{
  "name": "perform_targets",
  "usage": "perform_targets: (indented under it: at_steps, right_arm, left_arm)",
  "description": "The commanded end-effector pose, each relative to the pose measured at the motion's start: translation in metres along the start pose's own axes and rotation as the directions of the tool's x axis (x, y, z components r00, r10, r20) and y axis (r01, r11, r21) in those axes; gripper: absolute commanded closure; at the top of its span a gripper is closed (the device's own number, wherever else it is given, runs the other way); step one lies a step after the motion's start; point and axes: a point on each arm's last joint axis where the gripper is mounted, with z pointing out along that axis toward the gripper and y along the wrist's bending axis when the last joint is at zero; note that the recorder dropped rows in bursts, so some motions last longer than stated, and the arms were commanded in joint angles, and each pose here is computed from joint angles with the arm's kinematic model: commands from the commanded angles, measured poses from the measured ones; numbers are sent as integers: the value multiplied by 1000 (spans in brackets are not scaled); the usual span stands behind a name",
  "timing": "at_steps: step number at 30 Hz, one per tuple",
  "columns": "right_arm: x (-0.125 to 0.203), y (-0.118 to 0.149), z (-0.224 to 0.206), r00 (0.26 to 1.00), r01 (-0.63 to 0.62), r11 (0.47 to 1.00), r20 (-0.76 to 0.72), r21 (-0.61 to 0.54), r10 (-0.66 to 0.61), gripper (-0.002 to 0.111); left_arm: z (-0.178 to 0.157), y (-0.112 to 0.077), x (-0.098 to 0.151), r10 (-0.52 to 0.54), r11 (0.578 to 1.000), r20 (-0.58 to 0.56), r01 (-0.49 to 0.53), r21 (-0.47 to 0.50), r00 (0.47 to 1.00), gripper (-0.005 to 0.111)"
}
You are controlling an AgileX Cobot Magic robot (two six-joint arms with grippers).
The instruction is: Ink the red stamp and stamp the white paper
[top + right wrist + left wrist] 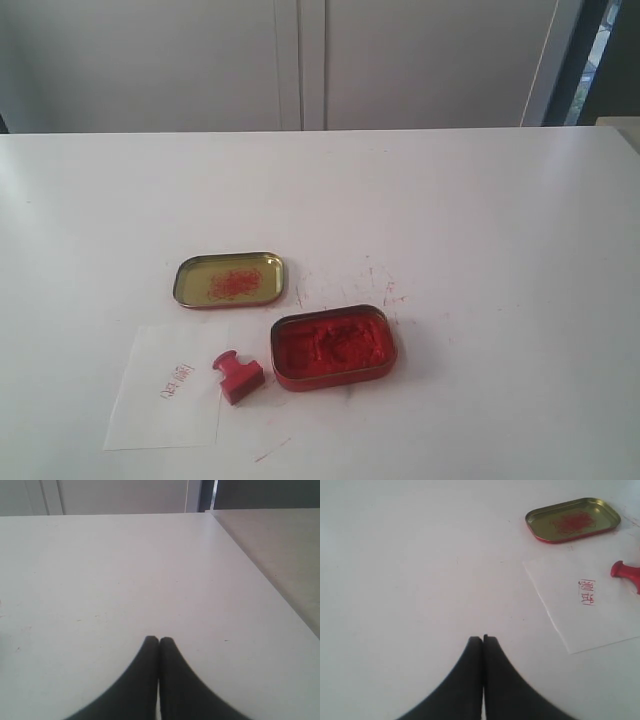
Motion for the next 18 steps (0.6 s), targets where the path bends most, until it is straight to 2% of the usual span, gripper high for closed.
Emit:
perform_targets:
  at_steps: [1, 14, 18]
  right_arm:
    - [0, 0, 0, 1000, 10, 1000, 14, -4, -10, 108]
    - [0, 0, 0, 1000, -12, 1000, 13, -4, 12, 108]
    - [0, 0, 0, 1000, -12, 1000, 13, -4, 12, 108]
  left_arm:
    - [6, 0, 11, -11, 1000, -13, 11, -5, 1000, 107]
    - [8, 4, 10, 7, 999, 35, -5, -52, 999, 107]
    - [8, 7, 9, -19, 997, 40, 22, -78, 999, 107]
